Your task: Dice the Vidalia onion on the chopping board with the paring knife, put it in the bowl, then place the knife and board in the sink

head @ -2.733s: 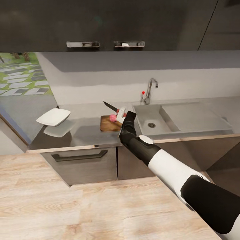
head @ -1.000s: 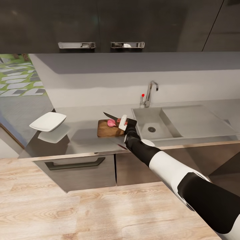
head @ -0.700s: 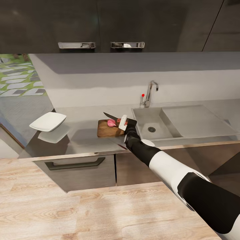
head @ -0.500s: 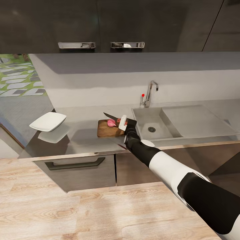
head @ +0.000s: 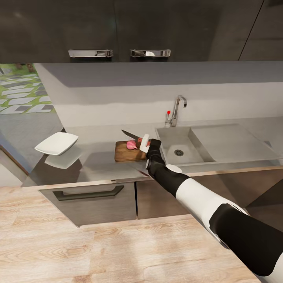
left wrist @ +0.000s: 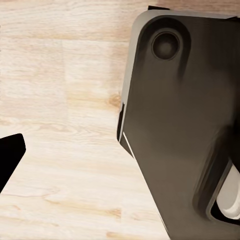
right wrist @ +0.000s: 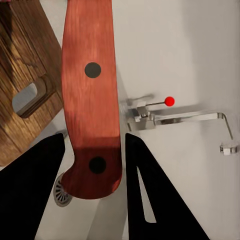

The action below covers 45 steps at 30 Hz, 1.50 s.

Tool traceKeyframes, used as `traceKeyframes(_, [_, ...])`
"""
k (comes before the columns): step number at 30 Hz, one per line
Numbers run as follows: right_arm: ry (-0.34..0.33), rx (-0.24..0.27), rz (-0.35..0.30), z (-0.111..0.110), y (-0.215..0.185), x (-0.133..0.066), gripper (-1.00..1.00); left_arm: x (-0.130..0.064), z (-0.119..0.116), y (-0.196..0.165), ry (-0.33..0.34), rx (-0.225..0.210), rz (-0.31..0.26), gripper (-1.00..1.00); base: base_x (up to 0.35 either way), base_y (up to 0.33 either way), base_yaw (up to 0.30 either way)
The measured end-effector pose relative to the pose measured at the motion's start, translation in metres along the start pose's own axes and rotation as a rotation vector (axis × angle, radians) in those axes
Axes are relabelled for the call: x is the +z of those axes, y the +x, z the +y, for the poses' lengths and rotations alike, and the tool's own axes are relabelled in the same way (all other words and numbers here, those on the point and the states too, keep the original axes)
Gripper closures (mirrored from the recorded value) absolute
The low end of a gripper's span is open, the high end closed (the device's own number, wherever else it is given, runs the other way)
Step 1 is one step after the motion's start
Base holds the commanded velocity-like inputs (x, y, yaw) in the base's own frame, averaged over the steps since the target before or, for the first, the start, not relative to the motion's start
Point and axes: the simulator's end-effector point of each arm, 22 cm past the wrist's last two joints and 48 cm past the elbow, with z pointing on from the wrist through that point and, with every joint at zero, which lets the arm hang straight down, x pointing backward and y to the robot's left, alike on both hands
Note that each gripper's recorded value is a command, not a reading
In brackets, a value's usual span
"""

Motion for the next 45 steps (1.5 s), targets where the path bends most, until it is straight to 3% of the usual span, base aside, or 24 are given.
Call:
traceKeyframes(6, [0.001, -0.004, 0.002, 0.000, 0.000, 0.000, 1.00, 0.000, 0.003, 0.000, -0.004, 0.001, -0.001, -1.00, 0.080, 0.000, 0.000])
traceKeyframes(17, [-0.001, -0.019, 0.084, 0.001, 0.019, 0.000, 1.00, 0.001, 0.009, -0.001, -0.011, 0.003, -0.001, -1.00, 0.088, -0.020, 0.011])
traceKeyframes(30, [-0.018, -0.023, 0.095, 0.014, 0.025, 0.004, 1.00, 0.001, 0.010, 0.005, -0.014, 0.005, 0.015, -1.00, 0.001, 0.000, 0.157])
traceKeyframes(45, [-0.021, -0.024, 0.099, 0.015, 0.027, 0.004, 1.00, 0.001, 0.015, 0.005, -0.019, 0.006, 0.016, -1.00, 0.084, -0.082, 0.008])
